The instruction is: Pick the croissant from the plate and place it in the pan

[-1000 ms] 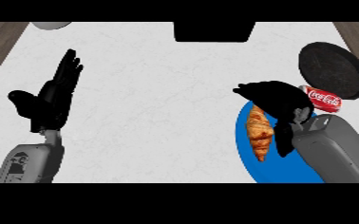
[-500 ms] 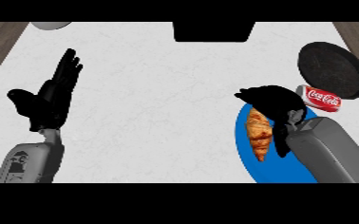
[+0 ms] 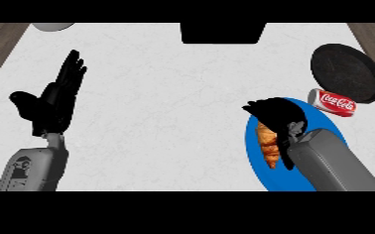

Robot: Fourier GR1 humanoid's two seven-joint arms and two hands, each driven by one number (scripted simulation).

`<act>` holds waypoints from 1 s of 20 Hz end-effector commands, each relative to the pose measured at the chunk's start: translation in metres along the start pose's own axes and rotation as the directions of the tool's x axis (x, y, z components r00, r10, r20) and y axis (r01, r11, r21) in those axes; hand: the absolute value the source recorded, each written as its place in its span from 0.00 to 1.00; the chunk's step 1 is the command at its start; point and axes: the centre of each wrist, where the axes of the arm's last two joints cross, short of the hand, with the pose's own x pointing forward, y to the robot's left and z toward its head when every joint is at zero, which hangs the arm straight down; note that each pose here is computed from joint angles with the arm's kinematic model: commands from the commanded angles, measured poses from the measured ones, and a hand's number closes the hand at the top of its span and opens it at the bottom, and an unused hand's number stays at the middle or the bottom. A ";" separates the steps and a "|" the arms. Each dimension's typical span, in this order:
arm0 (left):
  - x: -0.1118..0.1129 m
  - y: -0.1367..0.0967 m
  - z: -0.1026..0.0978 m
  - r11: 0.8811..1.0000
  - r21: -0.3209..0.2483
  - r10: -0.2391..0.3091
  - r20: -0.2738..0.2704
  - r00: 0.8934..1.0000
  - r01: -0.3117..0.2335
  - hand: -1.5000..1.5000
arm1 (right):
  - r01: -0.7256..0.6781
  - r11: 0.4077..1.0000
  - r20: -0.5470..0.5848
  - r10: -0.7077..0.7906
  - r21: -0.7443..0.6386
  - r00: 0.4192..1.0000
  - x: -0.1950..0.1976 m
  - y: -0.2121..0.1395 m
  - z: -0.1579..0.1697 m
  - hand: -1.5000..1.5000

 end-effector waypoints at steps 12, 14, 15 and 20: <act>0.010 -0.001 -0.003 1.000 -0.017 0.011 0.005 1.000 -0.011 0.50 | -0.071 0.997 0.138 0.067 0.022 0.988 -0.008 0.008 -0.033 1.00; 0.003 -0.013 -0.010 1.000 -0.012 -0.007 0.008 1.000 0.007 0.50 | -0.076 0.997 0.139 0.073 0.015 0.988 -0.014 0.003 -0.002 1.00; -0.019 -0.002 0.000 1.000 -0.009 0.014 -0.003 1.000 -0.014 0.50 | -0.087 0.996 0.168 0.088 -0.013 0.982 -0.002 0.002 -0.005 1.00; -0.005 0.006 -0.002 1.000 0.008 0.001 -0.014 1.000 -0.001 0.50 | 0.334 0.922 -0.090 -0.356 -0.194 0.930 0.000 -0.006 -0.037 1.00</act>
